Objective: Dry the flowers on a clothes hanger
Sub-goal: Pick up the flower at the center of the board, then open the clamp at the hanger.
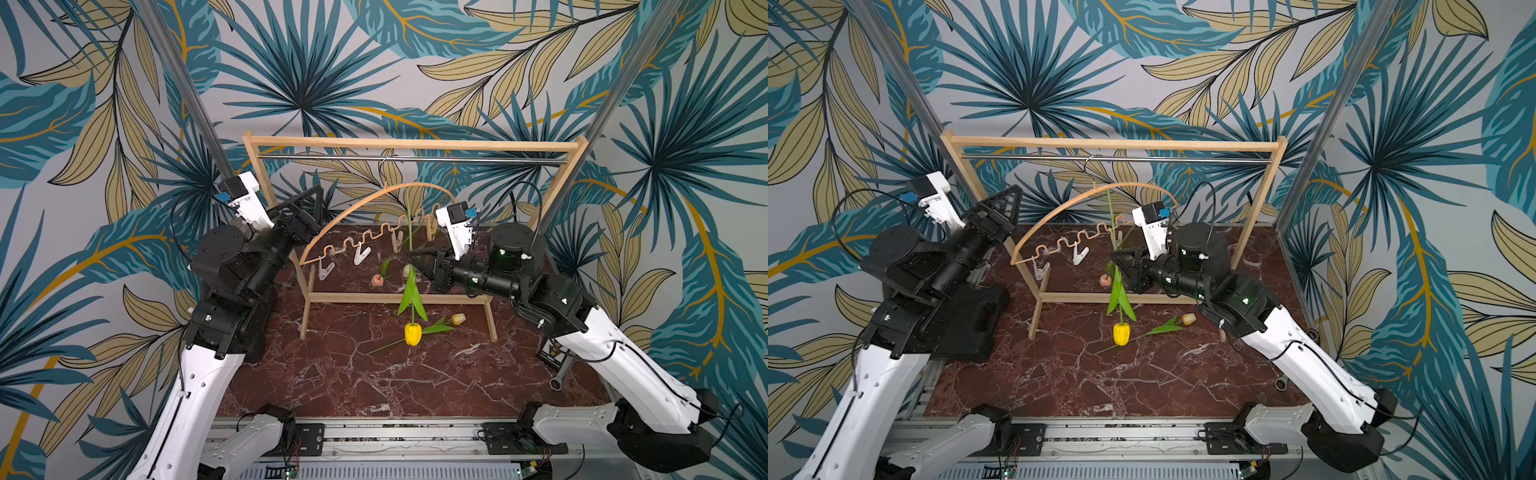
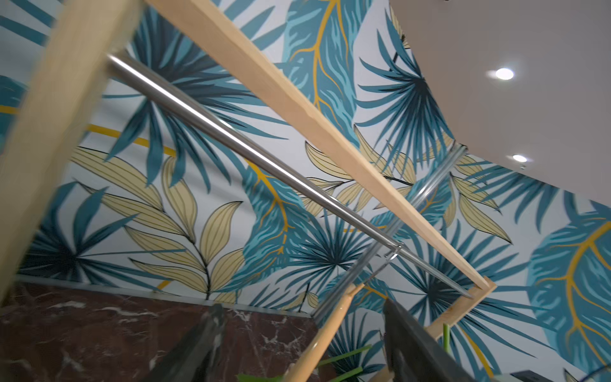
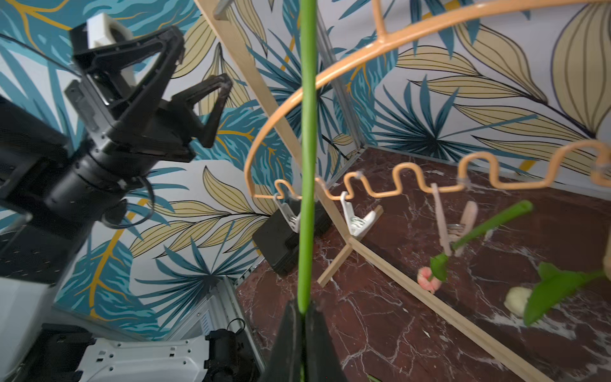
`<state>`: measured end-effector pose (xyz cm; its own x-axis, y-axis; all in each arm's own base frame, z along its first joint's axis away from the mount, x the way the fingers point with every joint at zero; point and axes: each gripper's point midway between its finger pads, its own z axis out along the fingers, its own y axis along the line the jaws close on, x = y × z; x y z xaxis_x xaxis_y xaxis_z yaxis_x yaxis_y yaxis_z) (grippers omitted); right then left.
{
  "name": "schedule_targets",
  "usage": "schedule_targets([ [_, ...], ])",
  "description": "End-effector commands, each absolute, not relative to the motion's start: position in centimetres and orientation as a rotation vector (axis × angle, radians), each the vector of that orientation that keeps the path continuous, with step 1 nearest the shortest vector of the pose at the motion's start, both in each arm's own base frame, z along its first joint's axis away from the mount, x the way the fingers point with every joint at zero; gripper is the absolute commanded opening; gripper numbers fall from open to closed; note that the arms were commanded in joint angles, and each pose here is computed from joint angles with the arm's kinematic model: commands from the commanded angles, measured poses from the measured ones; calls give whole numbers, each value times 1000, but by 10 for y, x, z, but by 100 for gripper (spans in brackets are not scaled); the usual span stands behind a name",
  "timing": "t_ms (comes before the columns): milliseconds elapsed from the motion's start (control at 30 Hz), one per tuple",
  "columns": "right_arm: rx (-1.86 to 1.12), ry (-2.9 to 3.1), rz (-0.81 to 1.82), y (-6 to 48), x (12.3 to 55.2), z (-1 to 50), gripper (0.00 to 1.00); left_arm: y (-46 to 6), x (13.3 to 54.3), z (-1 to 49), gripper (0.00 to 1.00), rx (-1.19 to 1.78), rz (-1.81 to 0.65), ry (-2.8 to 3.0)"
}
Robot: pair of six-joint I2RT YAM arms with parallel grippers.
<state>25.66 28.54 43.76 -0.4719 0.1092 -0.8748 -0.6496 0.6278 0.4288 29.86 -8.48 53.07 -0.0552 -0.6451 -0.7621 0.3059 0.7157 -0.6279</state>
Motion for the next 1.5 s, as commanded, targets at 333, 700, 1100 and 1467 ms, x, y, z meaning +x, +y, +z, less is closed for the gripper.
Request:
schedule_targets([
  [333,-195,2015,828,245,274,363,0,-31,312,408,60,-503,-447,1734],
  [700,-167,2049,840,236,262,336,0,-97,340,393,52,-250,-776,1797],
  [1100,-179,2077,842,234,254,327,0,-119,333,376,52,-160,-885,1844],
  [1467,-189,2092,827,240,257,321,0,-143,301,385,60,12,-1023,1843],
])
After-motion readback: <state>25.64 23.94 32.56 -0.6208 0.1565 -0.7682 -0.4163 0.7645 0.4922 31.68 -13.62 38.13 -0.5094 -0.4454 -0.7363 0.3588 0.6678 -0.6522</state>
